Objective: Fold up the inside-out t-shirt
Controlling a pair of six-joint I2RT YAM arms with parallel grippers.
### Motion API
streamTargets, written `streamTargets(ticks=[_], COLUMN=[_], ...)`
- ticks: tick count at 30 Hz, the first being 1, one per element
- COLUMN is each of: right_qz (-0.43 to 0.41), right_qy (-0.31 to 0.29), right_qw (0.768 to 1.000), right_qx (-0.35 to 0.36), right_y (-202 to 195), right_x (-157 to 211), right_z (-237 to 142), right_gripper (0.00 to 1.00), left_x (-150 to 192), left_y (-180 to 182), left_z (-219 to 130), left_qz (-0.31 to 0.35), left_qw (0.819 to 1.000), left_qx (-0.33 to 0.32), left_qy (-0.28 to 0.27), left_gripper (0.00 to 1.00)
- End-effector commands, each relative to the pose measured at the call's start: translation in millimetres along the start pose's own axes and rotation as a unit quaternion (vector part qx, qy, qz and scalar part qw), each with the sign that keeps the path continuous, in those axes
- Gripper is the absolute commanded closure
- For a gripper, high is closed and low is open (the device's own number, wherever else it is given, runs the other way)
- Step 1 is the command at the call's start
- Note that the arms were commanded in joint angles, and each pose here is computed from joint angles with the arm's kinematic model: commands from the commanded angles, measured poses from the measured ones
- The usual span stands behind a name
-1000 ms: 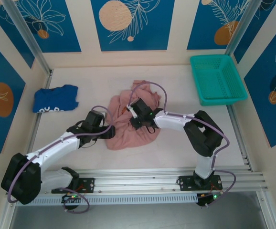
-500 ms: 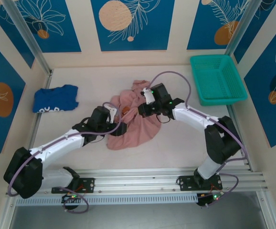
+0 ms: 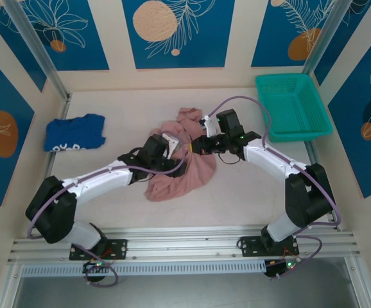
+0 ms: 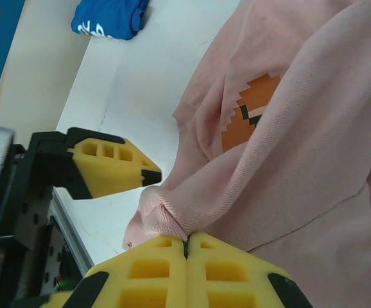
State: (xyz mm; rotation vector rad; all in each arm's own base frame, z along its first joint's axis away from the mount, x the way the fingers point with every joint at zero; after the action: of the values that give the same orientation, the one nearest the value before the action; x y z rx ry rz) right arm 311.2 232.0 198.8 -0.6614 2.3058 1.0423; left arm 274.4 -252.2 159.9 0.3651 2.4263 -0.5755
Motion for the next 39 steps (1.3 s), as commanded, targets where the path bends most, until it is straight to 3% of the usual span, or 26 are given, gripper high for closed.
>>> streamTargets(ticks=[1, 6, 9, 11, 13, 16, 21, 29, 39], right_qz=[0.007, -0.026, -0.051, -0.071, -0.084, -0.079, -0.102, -0.168, -0.241], right_qy=[0.002, 0.001, 0.005, 0.005, -0.002, -0.028, -0.062, -0.053, -0.051], right_qw=[1.0, 1.0, 0.998, 0.995, 0.991, 0.989, 0.988, 0.979, 0.964], right_qx=[-0.017, -0.001, 0.037, 0.07, 0.107, 0.123, 0.098, 0.1, 0.098], right_y=[5, -1, -7, -9, -10, -7, 9, 25, 37], right_x=[5, 13, 19, 22, 24, 30, 41, 60, 79], right_z=[-10, -24, -36, -46, -57, -61, -54, -46, -34], right_gripper=[1.0, 1.0, 1.0, 1.0, 0.99, 0.94, 0.83, 0.68, 0.4], left_x=[-6, -14, -18, -21, -24, -24, -24, -29, -31], left_y=[13, 12, -7, -26, -40, -50, -49, -47, -45], left_z=[9, 23, 12, -12, -41, -69, -88, -95, -95], left_qz=[0.014, 0.009, -0.011, -0.049, -0.09, -0.104, -0.085, -0.071, -0.066], left_qw=[0.998, 1.0, 0.994, 0.973, 0.947, 0.93, 0.938, 0.943, 0.944], left_qx=[-0.055, -0.009, 0.105, 0.217, 0.301, 0.345, 0.328, 0.317, 0.316], left_qy=[-0.005, 0.008, 0.035, 0.058, 0.064, 0.068, 0.069, 0.067, 0.068], left_gripper=[0.31, 0.6, 0.92, 0.98, 1.0, 1.0, 1.0, 1.0, 1.0])
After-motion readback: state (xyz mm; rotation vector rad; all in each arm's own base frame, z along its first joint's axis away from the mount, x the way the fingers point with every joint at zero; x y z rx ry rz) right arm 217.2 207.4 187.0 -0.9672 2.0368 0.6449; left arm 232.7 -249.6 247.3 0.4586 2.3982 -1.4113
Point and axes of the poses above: each hand's point on the last joint's axis, 136 mm out from that joint toward the fingers, its own z axis out along the fingers, its own y axis along the line the jaws close on, x = y × z, the point moved 5 cm from there along -z, back along the fingers, and after that the axes turned 12 degrees about -z, right-handed, at the moved point
